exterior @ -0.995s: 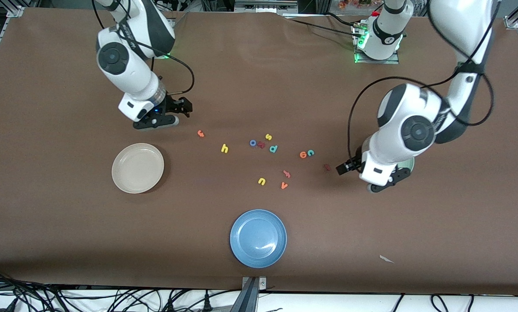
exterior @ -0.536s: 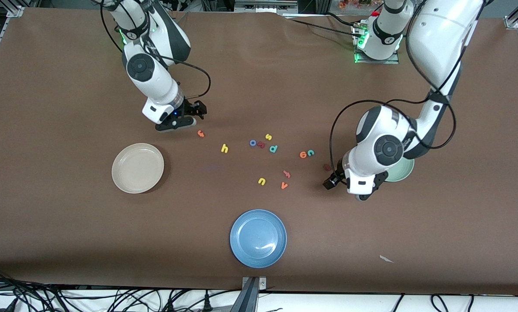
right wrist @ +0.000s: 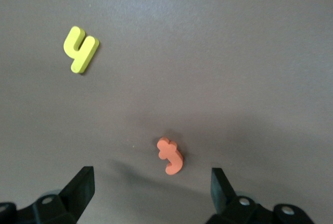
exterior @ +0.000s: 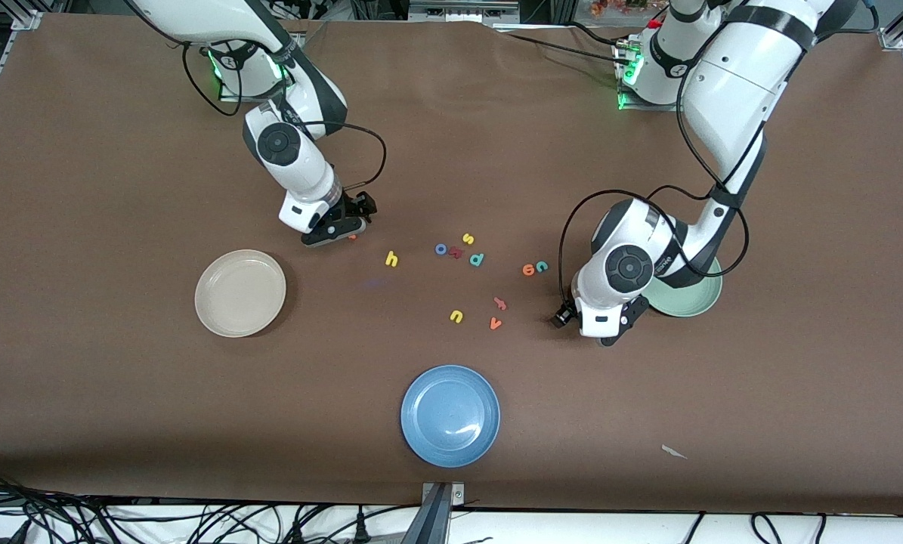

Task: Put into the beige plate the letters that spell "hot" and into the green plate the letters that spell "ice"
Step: 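Reach the right gripper to the orange 3 while the left gripper reaches, then grasp the orange 3 while the left gripper grasps the red piece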

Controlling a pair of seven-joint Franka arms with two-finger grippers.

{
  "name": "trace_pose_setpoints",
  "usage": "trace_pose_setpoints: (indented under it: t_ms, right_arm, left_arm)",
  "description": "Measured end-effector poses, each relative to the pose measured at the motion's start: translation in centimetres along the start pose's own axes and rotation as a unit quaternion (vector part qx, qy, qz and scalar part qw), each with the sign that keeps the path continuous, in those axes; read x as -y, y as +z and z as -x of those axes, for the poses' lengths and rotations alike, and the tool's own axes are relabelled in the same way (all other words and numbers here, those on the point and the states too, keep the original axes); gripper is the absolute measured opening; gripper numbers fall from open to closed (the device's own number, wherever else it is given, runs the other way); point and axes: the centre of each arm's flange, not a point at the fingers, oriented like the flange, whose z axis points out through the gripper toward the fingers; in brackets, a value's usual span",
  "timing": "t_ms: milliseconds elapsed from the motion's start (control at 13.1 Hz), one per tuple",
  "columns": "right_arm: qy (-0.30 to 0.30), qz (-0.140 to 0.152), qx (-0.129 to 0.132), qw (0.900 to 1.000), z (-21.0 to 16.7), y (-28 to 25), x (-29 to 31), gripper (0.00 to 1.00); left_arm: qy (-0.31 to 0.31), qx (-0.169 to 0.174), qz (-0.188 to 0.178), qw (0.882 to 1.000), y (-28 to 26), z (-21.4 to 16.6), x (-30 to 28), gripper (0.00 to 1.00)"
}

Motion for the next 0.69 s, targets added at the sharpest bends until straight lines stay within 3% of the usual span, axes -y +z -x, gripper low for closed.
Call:
trace_pose_setpoints:
  t_ms: [230, 306, 459, 689]
  right_arm:
    - [-0.011, 0.003, -0.001, 1.000, 0.1, 0.5, 0.1, 0.96]
    - [-0.011, 0.003, 0.000, 1.000, 0.1, 0.5, 0.1, 0.93]
    - [-0.013, 0.003, 0.001, 1.000, 0.2, 0.7, 0.1, 0.92]
    - [-0.029, 0.009, 0.002, 1.000, 0.3, 1.3, 0.2, 0.84]
  left_arm:
    - [0.029, 0.004, -0.009, 1.000, 0.9, 0.1, 0.6, 0.79]
    - [0.034, 0.006, -0.011, 0.999, 1.0, 0.3, 0.7, 0.72]
    - [0.041, 0.008, -0.009, 0.999, 1.0, 0.7, 0.5, 0.67]
    - [0.045, 0.009, -0.009, 0.999, 0.9, 1.1, 0.3, 0.62]
